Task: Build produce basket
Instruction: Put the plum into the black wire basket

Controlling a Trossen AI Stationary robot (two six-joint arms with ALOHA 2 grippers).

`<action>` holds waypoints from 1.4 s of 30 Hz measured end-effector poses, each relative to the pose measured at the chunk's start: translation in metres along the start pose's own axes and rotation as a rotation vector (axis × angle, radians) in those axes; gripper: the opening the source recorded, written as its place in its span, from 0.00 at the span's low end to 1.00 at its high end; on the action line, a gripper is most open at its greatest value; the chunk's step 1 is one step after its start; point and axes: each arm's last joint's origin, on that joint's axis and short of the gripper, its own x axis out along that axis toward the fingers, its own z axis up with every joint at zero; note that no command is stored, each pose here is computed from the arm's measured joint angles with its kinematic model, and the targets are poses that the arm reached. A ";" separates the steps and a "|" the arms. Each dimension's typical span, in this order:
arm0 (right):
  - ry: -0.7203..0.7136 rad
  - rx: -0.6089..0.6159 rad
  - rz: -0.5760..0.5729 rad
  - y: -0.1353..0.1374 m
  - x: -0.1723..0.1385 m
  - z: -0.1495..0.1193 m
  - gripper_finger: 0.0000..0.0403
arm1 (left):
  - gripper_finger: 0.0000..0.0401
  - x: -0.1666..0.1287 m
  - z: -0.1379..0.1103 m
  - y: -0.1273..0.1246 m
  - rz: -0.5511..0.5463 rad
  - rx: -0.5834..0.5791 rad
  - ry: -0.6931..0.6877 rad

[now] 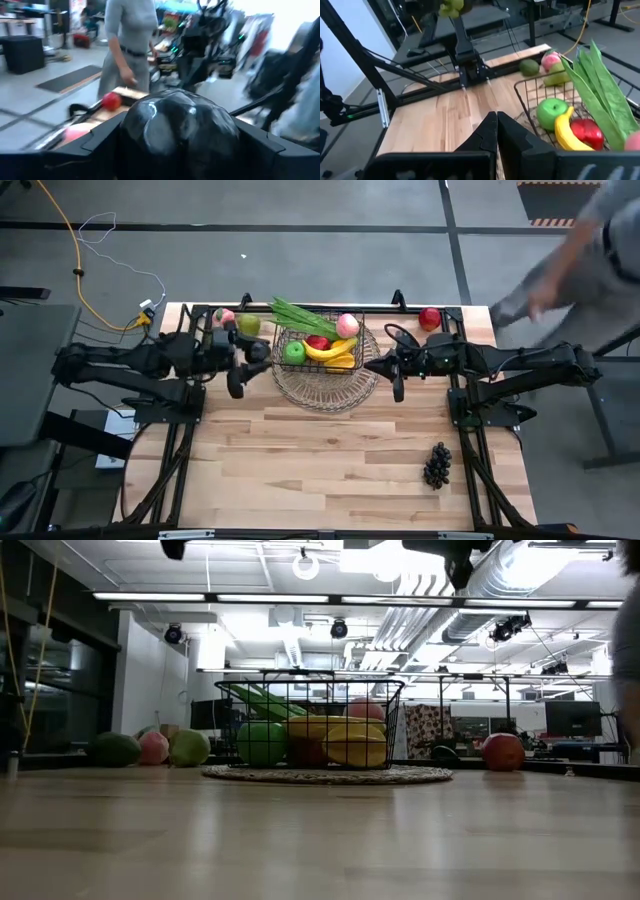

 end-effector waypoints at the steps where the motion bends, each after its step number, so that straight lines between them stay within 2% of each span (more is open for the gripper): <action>1: -0.005 -0.003 0.004 0.000 0.000 0.001 0.00 | 0.68 0.003 -0.005 0.000 -0.023 -0.022 -0.021; 7: -0.040 -0.036 0.035 0.006 0.000 0.003 0.00 | 0.68 0.018 -0.045 0.000 -0.131 -0.147 -0.048; 18: -0.049 -0.050 0.059 0.012 -0.001 0.003 0.00 | 0.68 0.021 -0.049 -0.001 -0.154 -0.115 -0.061; 28: -0.050 -0.050 0.058 0.012 -0.001 0.003 0.00 | 0.68 0.021 -0.049 -0.001 -0.145 -0.140 -0.062; 32: -0.050 -0.050 0.058 0.012 -0.001 0.003 0.00 | 0.68 0.032 -0.041 0.005 -0.035 -0.187 -0.039; 35: -0.050 -0.050 0.058 0.011 -0.001 0.003 0.00 | 0.68 0.049 -0.024 0.015 0.054 -0.178 0.006; 42: -0.049 -0.049 0.057 0.011 -0.001 0.003 0.00 | 0.68 0.108 -0.006 0.056 0.250 -0.154 0.252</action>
